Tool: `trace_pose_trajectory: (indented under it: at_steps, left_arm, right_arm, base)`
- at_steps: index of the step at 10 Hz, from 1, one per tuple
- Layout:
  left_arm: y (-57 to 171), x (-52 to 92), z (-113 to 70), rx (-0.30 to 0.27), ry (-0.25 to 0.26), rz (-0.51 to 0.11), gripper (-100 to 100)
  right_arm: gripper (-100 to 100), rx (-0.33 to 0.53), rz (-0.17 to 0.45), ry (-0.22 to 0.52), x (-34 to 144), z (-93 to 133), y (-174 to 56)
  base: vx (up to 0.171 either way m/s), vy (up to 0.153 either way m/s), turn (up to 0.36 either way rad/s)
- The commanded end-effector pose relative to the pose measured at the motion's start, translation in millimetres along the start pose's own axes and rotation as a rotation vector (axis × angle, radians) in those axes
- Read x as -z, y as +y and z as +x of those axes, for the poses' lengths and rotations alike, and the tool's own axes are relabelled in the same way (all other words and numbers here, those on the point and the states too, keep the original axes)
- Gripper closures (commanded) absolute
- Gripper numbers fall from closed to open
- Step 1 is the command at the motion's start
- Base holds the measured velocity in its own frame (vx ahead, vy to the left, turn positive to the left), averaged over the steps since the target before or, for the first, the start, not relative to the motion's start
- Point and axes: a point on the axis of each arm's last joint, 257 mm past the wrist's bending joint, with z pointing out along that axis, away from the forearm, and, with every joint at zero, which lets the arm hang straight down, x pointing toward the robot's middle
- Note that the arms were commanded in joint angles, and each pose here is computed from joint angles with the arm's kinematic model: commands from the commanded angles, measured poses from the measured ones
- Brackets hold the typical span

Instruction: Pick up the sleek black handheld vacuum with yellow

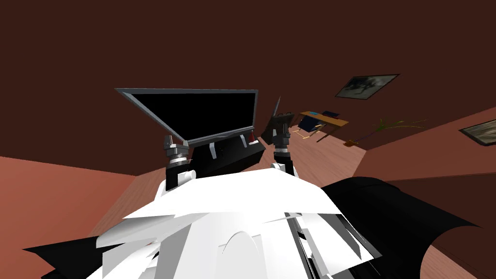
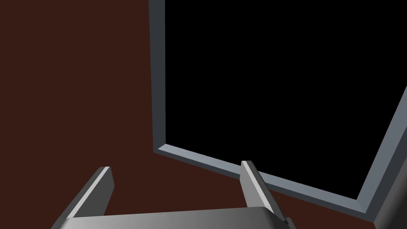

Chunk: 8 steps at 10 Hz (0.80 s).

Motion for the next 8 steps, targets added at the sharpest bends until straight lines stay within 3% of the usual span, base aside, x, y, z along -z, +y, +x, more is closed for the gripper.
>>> trace_pose_trajectory:
  at_steps: [1,4,6,7,8]
  left_arm:
    - [13.9,-3.2,-24.6,0.017,-0.047,-0.035,-100]
    - [34.4,-5.6,-66.6,0.046,-0.129,-0.082,-100]
    - [40.9,-2.2,-72.7,0.059,-0.142,-0.095,-100]
    - [50.0,-1.2,-96.2,0.086,-0.192,-0.115,-100]
    - [54.7,0.9,-97.9,0.086,-0.196,-0.125,-100]
  right_arm:
    - [0,0.000,0.000,0.000,0.0,0.0,0.0]
    - [0,0.000,0.000,0.000,0.0,0.0,0.0]
    - [0,0.000,0.000,0.000,0.0,0.0,0.0]
    - [0,0.000,0.000,0.000,0.0,-0.1,0.0]
    - [0,0.000,0.000,0.000,0.0,0.0,0.0]
  base:
    - [0.011,-0.050,-0.255]
    - [0.013,-0.057,-0.251]
    - [0.007,-0.024,-0.043]
    - [0.013,-0.030,-0.259]
    - [0.011,-0.025,-0.144]
